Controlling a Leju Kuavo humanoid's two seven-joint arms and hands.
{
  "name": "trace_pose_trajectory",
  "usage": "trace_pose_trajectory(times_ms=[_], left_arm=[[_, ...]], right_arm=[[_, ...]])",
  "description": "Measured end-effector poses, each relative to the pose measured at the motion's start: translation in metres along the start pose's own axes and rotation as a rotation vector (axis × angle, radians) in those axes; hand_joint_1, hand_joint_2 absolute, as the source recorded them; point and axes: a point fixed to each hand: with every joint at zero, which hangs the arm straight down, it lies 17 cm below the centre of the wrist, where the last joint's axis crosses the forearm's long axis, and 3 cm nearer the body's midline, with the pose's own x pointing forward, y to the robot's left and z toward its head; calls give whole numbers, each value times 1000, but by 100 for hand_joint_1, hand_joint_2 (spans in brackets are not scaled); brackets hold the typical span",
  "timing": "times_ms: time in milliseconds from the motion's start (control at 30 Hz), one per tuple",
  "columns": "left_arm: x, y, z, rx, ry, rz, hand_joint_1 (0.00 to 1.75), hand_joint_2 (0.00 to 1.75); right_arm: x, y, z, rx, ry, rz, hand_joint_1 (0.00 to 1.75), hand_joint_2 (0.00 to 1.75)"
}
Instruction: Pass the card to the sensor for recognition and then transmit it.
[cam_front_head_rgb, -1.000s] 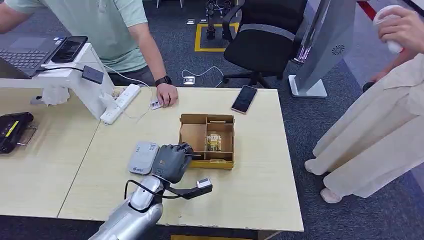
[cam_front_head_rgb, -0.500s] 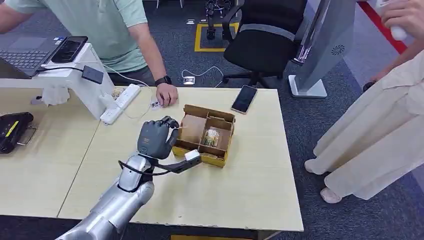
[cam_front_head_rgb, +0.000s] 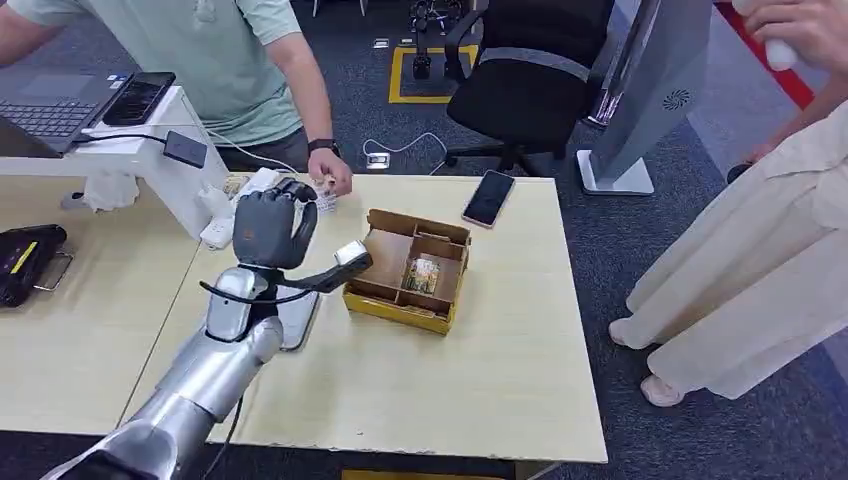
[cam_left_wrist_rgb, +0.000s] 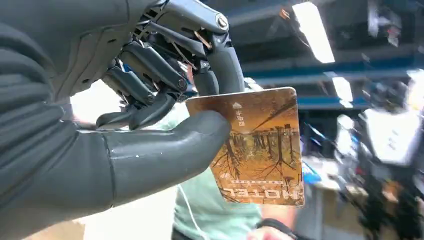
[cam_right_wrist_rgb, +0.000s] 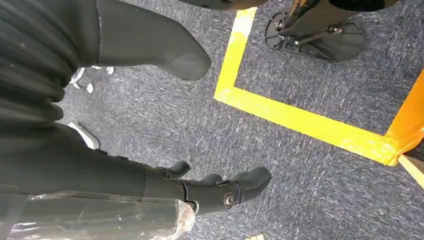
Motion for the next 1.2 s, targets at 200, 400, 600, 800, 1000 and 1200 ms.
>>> trace_pose_trajectory(times_ms=[200,400,600,800,1000,1200], left_arm=[[-15,14,-7,46,29,-40,175,175],[-34,32,-20,98,66,-48,175,175],[-56,52,-32,152,125,-23,175,175],[-62,55,-33,164,151,-18,175,175],[-63,58,-34,176,161,-26,175,175],[-67,51,-29,160,199,-29,175,175]], right_arm=[[-1,0,0,1,3,3,0,175],[-2,1,0,0,5,6,0,175],[-5,1,1,-5,13,9,0,175],[-5,2,2,-4,14,9,0,175],[-6,2,2,-3,22,11,0,175],[-7,3,2,2,22,16,0,175]])
